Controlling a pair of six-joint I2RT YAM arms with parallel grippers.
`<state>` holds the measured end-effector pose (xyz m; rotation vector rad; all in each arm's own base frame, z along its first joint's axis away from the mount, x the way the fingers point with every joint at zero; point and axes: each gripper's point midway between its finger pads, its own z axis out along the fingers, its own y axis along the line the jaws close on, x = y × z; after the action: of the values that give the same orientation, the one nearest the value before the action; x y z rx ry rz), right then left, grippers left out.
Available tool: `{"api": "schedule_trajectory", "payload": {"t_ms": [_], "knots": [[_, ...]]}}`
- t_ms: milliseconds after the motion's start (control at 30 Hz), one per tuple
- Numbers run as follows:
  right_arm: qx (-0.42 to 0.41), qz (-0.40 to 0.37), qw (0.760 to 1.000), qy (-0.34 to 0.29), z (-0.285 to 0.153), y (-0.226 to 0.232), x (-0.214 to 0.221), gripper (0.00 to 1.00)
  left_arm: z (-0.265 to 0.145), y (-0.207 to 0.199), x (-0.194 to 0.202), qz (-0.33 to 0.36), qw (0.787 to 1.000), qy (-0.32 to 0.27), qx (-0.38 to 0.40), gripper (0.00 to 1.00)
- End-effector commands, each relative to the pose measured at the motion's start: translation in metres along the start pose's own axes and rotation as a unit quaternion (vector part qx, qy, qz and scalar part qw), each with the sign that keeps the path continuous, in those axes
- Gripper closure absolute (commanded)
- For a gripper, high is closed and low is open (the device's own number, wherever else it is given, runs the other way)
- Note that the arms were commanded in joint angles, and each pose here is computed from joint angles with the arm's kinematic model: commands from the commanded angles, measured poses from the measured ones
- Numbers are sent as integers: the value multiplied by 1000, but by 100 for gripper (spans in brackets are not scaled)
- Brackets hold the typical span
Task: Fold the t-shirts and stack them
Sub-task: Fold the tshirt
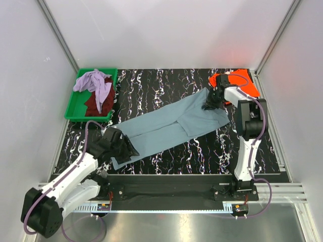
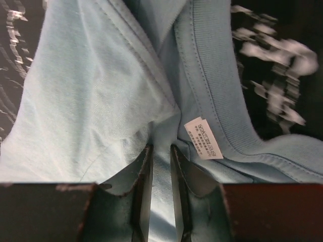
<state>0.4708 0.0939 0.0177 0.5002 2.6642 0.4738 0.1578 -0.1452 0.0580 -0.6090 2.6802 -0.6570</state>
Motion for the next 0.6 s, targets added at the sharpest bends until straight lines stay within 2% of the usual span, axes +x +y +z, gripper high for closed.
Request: {"api": "schedule_trajectory", "payload": {"t_ms": [0,100,233,267,367,500,567], "knots": [[13,-23,999,34,24,11,14,73,-23,-25,-13,3,999,-27,37,42],[3,-30,999,28,30,25,2,73,-33,-33,-27,36,997,-53,38,40],[2,-43,999,25,38,35,-17,72,-13,-19,-29,63,997,-41,-6,40],[-7,-56,998,7,35,44,-33,72,-8,-16,-29,66,997,-39,-13,40],[21,-70,997,15,50,33,-38,72,9,-3,-24,64,997,-20,-38,40],[30,-86,996,-10,63,38,-65,72,19,2,-22,55,997,-16,-43,40],[5,-88,996,-25,63,52,-77,72,22,4,-20,49,998,-13,-44,40]]}}
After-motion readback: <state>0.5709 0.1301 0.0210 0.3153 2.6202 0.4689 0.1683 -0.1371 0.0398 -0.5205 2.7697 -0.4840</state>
